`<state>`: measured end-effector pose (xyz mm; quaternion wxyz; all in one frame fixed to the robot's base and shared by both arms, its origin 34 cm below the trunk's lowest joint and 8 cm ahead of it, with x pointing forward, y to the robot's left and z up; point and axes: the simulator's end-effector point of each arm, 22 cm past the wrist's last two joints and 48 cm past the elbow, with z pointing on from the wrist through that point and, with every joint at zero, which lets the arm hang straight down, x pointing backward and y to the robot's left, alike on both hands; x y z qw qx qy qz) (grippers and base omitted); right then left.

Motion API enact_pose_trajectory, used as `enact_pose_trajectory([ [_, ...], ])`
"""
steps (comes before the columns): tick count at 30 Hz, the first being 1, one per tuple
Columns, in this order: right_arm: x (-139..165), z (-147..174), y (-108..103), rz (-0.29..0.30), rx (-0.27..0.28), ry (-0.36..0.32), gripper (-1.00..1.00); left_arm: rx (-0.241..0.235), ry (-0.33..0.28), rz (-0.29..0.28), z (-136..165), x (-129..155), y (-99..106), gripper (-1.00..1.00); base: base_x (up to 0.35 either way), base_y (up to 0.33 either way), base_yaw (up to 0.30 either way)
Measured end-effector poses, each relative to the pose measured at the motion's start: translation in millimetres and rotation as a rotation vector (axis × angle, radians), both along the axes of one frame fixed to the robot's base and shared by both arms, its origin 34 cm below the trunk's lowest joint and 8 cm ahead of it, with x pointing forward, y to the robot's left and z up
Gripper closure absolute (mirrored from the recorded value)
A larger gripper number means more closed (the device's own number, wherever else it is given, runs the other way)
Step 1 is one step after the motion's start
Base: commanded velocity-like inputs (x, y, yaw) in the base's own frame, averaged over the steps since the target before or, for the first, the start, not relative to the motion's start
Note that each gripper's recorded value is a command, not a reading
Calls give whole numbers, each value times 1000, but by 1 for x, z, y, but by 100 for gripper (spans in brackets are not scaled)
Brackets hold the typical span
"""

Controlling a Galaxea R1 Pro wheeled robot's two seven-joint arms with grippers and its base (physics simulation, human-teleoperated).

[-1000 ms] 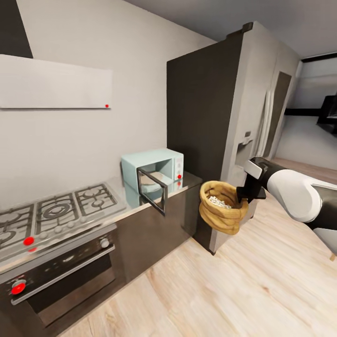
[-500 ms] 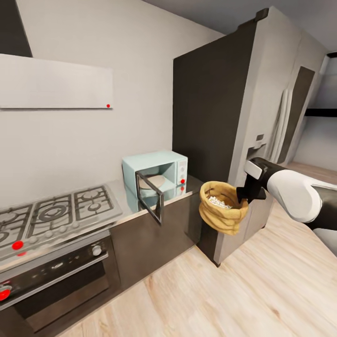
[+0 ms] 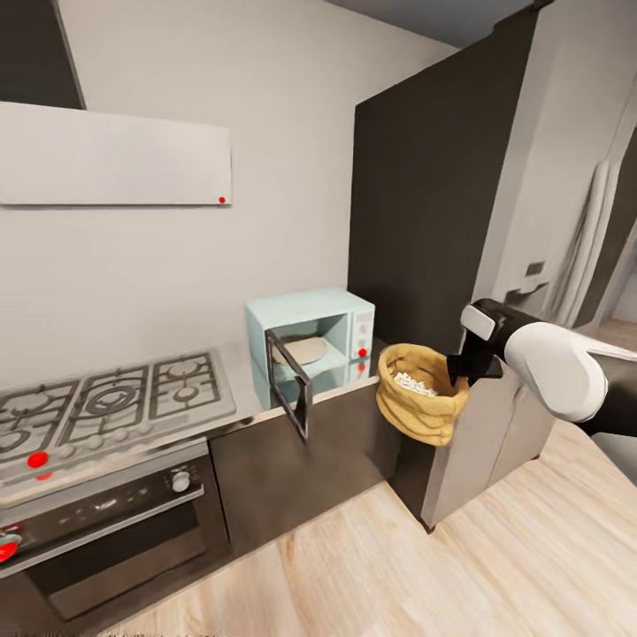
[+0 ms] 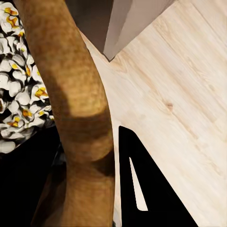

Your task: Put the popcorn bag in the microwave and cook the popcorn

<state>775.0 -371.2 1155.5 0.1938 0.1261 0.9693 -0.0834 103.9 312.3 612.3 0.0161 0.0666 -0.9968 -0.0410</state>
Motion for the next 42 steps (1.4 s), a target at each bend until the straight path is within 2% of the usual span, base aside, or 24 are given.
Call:
enact_pose_trajectory([
  [10,0,0,0,0,1,0,100,-3,0,0,0,0,-2,-100,3,-46,251],
  [16,0,0,0,0,0,1,100,-3,0,0,0,0,-2,-100,0,-289,247],
  [23,-2,-4,0,0,-2,7,100,-4,0,0,0,0,-3,-100,0,-300,89],
  [42,-2,-6,0,0,-1,7,100,-5,0,0,0,0,-4,-100,0,-300,276],
])
